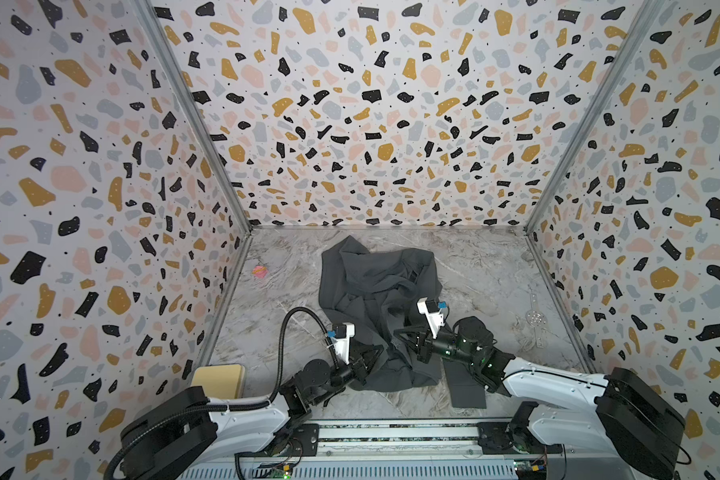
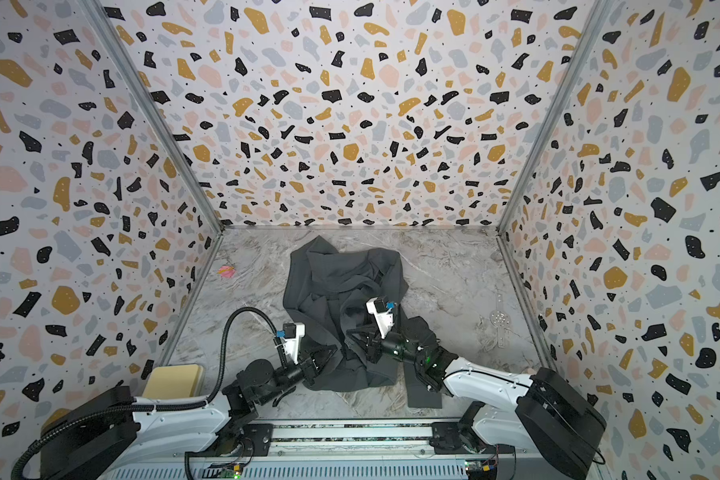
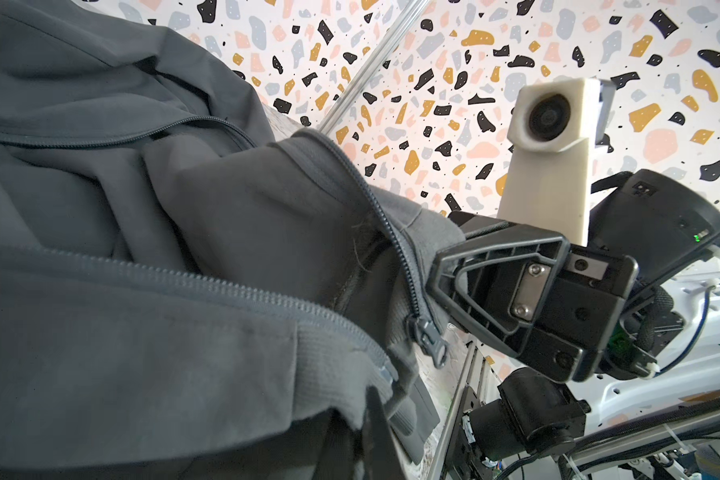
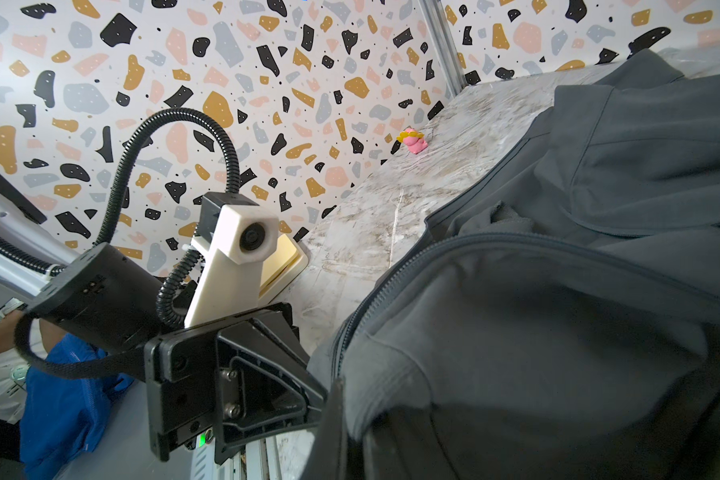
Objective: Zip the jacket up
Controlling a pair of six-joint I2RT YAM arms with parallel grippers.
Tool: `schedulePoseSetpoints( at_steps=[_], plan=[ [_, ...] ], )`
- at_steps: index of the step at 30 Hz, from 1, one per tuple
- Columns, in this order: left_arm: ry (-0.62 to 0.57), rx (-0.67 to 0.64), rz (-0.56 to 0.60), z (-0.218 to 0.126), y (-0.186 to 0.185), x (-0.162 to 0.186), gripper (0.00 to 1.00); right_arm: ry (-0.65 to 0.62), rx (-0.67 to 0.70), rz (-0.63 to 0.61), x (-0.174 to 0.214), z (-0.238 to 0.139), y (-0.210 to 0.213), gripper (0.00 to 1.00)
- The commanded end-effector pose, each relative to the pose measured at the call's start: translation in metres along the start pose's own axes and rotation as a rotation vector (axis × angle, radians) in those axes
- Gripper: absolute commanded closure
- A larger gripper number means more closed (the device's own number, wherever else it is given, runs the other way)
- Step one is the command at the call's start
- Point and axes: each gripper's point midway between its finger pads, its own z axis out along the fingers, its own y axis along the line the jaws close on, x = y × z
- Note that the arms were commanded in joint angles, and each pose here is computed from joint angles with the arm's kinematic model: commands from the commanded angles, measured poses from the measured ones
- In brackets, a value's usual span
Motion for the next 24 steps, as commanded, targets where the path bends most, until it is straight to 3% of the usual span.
schedulePoseSetpoints(
  at_steps=[1,24],
  plan=[
    [-0.08,0.066,-0.002,-0.0019,-0.018,-0.0203,1.0,-0.025,-0.038,-0.032,-0.0079,-0.0002,0.0095,1.0],
    [-0.077,0.07,-0.014,-0.0006,-0.0177,-0.0189,1.0,-0.017,-0.07,-0.039,-0.0069,0.0056,0.0191,1.0]
  ],
)
